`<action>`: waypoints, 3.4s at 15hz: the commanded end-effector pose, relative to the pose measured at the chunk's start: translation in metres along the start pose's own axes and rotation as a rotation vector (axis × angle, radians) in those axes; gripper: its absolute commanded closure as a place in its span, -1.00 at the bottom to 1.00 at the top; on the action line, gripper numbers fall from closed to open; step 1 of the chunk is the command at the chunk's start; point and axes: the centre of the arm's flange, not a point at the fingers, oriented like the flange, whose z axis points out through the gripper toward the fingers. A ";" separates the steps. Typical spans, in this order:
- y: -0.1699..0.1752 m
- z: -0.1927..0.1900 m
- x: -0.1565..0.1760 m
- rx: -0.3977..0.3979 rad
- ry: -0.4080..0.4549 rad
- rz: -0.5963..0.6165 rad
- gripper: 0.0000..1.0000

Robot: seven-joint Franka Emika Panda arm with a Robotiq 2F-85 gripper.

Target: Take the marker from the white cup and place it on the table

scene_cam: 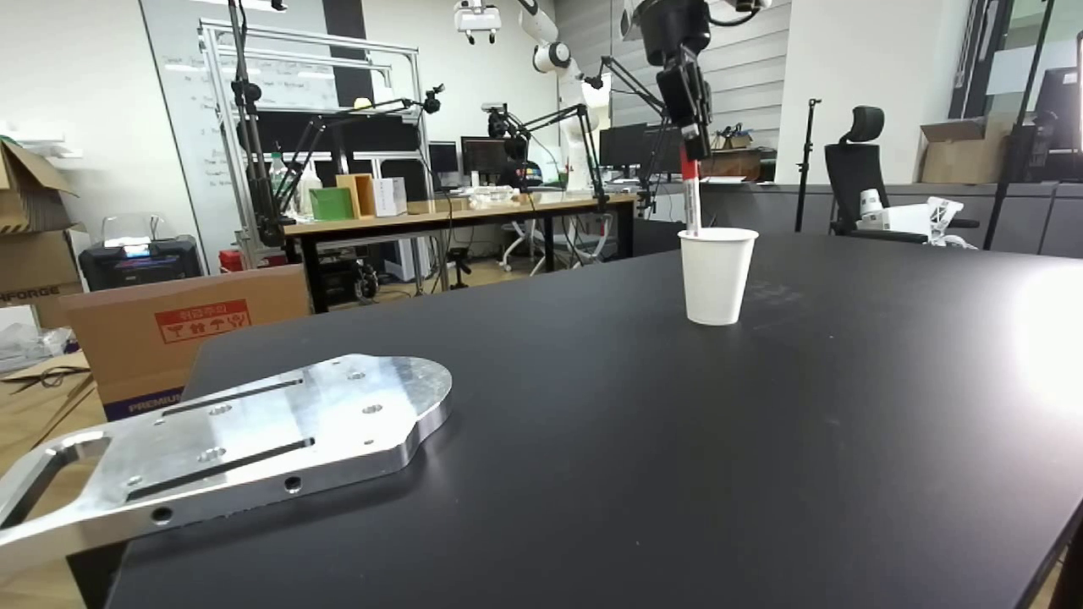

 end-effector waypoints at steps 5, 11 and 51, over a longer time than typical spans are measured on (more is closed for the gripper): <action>0.017 -0.098 -0.054 -0.043 0.053 0.090 0.90; 0.119 -0.085 -0.111 0.030 -0.074 0.253 0.90; 0.224 0.073 -0.117 0.103 -0.084 0.334 -0.63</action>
